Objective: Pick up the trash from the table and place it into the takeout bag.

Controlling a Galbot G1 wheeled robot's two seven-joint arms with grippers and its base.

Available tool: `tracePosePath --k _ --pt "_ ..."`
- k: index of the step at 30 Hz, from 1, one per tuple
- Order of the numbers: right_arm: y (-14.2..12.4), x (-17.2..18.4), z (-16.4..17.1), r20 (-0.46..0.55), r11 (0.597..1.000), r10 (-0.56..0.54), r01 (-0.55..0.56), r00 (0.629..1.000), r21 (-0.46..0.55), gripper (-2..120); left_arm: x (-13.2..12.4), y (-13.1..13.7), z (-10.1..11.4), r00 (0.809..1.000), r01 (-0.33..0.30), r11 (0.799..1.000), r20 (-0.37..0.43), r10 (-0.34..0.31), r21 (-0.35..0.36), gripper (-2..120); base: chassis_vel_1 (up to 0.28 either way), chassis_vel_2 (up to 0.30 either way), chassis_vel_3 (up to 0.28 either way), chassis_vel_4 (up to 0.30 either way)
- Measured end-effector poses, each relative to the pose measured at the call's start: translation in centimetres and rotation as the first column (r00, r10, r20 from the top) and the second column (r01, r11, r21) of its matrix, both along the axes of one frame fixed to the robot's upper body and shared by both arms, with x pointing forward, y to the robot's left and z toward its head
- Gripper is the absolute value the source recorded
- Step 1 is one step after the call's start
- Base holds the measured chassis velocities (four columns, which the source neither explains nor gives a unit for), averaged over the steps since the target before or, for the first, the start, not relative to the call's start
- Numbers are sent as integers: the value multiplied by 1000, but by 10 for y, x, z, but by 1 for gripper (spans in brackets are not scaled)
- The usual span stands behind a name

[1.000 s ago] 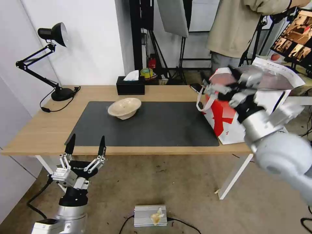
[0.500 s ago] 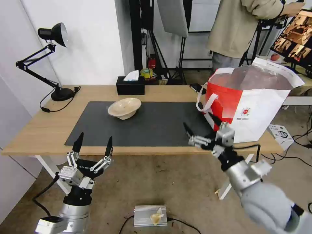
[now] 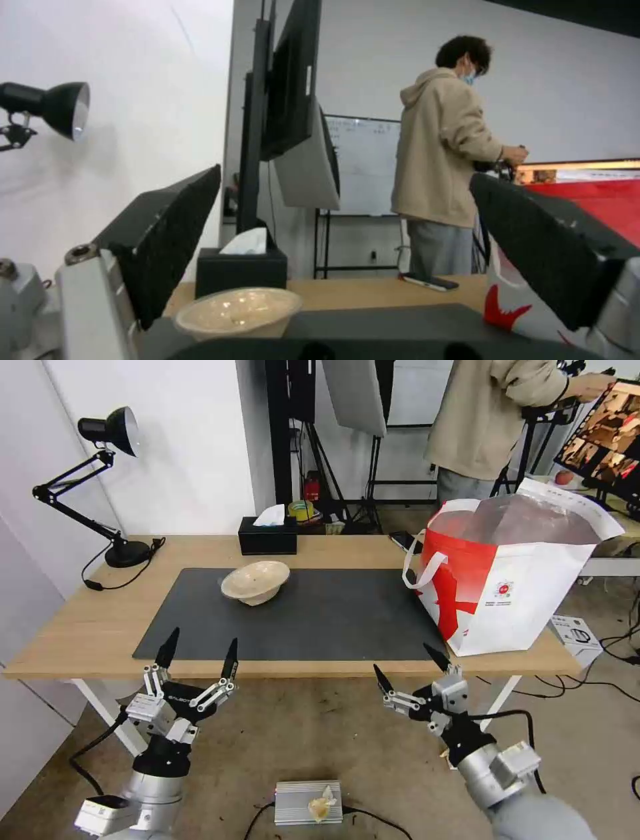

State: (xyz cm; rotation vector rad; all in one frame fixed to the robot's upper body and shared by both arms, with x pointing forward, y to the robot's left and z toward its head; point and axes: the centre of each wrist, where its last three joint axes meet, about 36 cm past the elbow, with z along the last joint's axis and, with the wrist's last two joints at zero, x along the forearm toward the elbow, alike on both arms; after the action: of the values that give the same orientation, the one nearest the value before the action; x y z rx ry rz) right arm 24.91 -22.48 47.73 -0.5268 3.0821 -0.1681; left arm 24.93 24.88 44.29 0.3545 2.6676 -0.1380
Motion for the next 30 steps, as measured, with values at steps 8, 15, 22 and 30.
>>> tracePosePath --k 8,15,22,30 --pt "11 -16 -7 45 998 -57 55 997 30 100 4 -2 0 1000 13 1000 -8 -13 2 100 0 0 0 0" --pt "13 -18 -13 89 998 -60 58 994 16 100 6 -4 1 1000 23 1000 -13 -23 1 100 0 0 0 0" --pt "19 -21 -22 165 997 -80 77 983 22 100 9 -5 9 999 49 999 -20 -49 13 100 0 0 0 0" --pt "16 -19 -23 187 996 -92 91 978 12 100 15 -3 16 998 66 998 -22 -65 24 100 0 0 0 0"
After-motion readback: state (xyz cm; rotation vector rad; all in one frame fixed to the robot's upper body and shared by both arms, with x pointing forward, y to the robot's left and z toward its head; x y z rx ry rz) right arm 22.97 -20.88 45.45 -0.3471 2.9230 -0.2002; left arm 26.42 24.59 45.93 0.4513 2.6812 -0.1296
